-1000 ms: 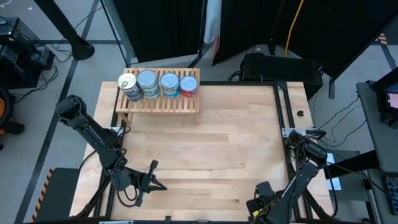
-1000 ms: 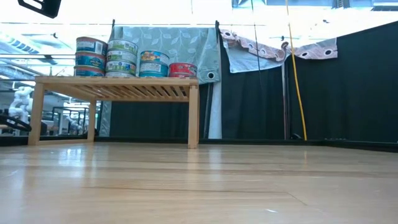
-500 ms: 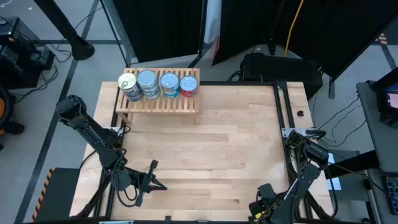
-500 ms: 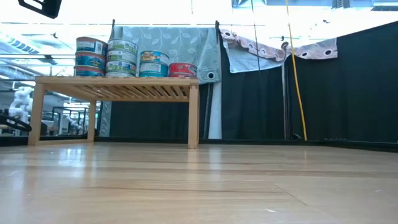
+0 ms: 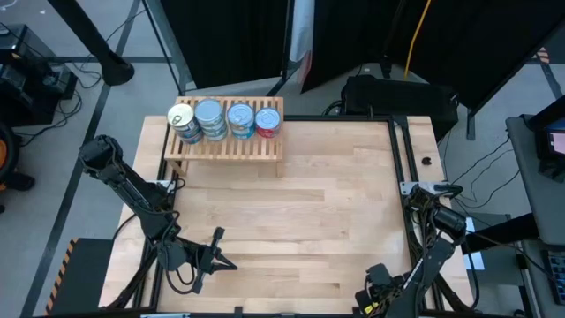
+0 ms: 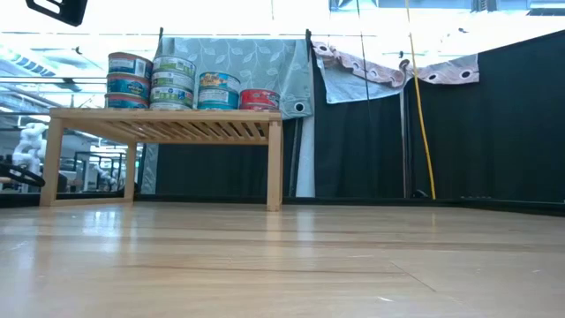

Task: Stack canned seafood by type on shelf
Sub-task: Stack the red can on top of the other red can

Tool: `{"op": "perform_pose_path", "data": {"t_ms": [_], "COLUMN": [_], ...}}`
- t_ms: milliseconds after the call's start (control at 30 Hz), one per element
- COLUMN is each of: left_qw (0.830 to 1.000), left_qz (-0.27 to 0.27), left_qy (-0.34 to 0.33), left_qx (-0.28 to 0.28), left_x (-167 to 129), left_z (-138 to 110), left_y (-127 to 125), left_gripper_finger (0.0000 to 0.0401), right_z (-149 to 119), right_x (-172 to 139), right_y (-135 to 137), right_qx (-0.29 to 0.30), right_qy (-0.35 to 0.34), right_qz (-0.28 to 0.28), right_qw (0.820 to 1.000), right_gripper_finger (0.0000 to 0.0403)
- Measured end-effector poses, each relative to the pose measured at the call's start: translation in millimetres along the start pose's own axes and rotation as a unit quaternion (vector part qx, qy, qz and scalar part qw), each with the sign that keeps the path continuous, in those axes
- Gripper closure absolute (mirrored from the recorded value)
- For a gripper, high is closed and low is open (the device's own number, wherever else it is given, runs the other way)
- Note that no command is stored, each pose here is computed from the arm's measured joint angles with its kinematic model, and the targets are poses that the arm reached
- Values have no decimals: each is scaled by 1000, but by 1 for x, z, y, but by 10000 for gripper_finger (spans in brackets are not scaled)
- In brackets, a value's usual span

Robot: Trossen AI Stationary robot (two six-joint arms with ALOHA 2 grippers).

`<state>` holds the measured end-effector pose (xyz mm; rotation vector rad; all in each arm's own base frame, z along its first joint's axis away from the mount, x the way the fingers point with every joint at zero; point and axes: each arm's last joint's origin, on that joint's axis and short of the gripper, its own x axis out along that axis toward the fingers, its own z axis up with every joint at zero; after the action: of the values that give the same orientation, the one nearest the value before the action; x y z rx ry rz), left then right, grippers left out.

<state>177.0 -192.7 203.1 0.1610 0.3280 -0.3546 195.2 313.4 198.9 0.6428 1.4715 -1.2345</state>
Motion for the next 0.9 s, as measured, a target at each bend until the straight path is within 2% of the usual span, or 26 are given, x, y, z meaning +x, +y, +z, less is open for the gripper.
{"op": "perform_pose_path", "data": {"t_ms": [233,500,800,900], "left_qw": [1000,1000,1000,1000], "left_qz": [0,0,0,0], "left_qy": [0,0,0,0], "left_qx": [0,0,0,0], "left_x": [0,0,0,0], "left_z": [0,0,0,0], "left_y": [0,0,0,0], "left_gripper_finger": [390,390,390,390], "right_z": [-2,-2,4,7], "right_x": [0,0,2,3], "right_y": [3,7,17,20], "right_qx": [-10,-13,-23,-31], "right_qy": [4,-5,-47,-52], "right_qz": [15,45,79,84], "right_qw": [1000,999,996,995], "right_gripper_finger": [266,269,212,205]}}
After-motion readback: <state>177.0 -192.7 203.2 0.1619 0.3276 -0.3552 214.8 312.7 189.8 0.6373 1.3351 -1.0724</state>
